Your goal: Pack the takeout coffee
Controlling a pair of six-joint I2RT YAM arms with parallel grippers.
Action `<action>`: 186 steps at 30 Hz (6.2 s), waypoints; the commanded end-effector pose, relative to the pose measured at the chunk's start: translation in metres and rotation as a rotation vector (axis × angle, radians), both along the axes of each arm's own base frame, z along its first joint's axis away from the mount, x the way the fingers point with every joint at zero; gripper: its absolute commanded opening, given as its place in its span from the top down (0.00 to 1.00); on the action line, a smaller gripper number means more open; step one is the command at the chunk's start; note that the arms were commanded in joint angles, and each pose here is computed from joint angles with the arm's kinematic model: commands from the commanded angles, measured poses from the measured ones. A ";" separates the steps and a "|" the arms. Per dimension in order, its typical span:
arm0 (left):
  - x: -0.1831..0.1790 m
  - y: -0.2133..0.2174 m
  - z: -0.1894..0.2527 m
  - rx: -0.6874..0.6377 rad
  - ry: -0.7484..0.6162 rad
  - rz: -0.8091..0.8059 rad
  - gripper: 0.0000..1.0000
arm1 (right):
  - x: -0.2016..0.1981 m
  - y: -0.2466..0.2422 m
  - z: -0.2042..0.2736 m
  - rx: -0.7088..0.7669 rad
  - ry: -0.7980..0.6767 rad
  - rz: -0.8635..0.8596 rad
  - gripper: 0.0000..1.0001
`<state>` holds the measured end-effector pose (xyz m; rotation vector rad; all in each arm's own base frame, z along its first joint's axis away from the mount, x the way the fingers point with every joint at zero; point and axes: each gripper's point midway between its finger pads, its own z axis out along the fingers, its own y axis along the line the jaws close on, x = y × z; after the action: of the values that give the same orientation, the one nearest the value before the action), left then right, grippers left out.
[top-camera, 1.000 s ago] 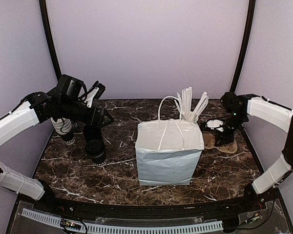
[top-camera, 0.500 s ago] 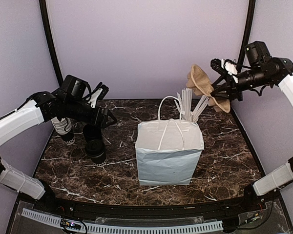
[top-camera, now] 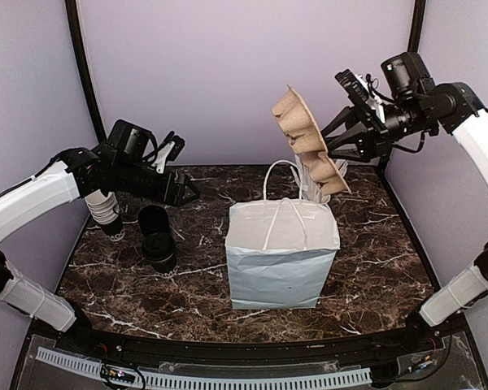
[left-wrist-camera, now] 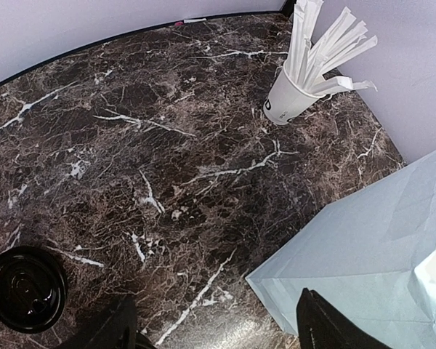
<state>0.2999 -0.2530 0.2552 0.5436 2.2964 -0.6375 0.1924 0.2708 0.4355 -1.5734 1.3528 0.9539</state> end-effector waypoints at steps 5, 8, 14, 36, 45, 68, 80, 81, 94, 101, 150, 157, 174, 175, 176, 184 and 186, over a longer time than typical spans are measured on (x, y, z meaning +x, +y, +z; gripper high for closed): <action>0.005 -0.001 0.021 -0.046 -0.032 0.019 0.22 | -0.023 0.040 -0.036 -0.027 0.086 0.147 0.70; 0.003 0.000 0.021 -0.040 -0.030 0.020 0.22 | -0.019 0.047 -0.047 -0.032 0.114 0.141 0.71; -0.003 -0.002 0.037 -0.086 -0.060 -0.003 0.24 | -0.014 0.051 -0.070 -0.052 0.160 0.119 0.71; -0.095 -0.058 0.115 -0.384 -0.273 -0.455 0.35 | 0.011 0.040 -0.112 -0.123 0.242 -0.148 0.71; -0.130 -0.104 0.110 -0.305 -0.332 -0.599 0.38 | 0.003 0.049 -0.095 -0.056 0.313 -0.088 0.71; -0.108 -0.180 0.045 -0.170 -0.265 -0.497 0.23 | 0.003 0.045 -0.101 -0.065 0.321 -0.109 0.70; -0.142 -0.193 0.060 -0.310 -0.291 -0.648 0.23 | 0.005 0.044 -0.099 -0.058 0.326 -0.118 0.70; -0.142 -0.190 0.058 -0.307 -0.299 -0.637 0.23 | 0.005 0.043 -0.099 -0.057 0.326 -0.118 0.70; -0.131 -0.191 0.048 -0.285 -0.310 -0.553 0.21 | 0.010 0.040 -0.099 -0.052 0.327 -0.138 0.71; -0.139 -0.203 0.042 -0.261 -0.282 -0.615 0.27 | 0.013 0.038 -0.099 -0.051 0.324 -0.151 0.71; -0.189 -0.221 0.073 -0.254 -0.495 -0.753 0.89 | -0.001 -0.008 -0.152 -0.646 0.077 -0.116 0.71; -0.188 -0.221 0.073 -0.265 -0.513 -0.745 0.89 | -0.007 -0.008 -0.158 -0.706 0.036 -0.117 0.71; -0.191 -0.207 0.078 -0.314 -0.549 -0.731 0.85 | -0.022 -0.014 -0.201 -0.887 -0.005 -0.084 0.71; -0.192 -0.206 0.080 -0.320 -0.552 -0.727 0.76 | -0.023 -0.014 -0.202 -0.893 -0.006 -0.082 0.71; -0.191 -0.204 0.081 -0.322 -0.554 -0.723 0.65 | -0.023 -0.013 -0.203 -0.898 -0.006 -0.080 0.71; -0.187 -0.156 0.126 -0.361 -0.674 -0.617 0.42 | -0.020 -0.009 -0.210 -0.938 -0.018 -0.098 0.71; -0.178 -0.139 0.134 -0.335 -0.721 -0.548 0.41 | -0.020 -0.010 -0.210 -0.948 -0.025 -0.106 0.71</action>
<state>0.1126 -0.4281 0.3489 1.1749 1.4095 -0.9659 0.1725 0.2613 0.2289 -2.1285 1.9693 0.2327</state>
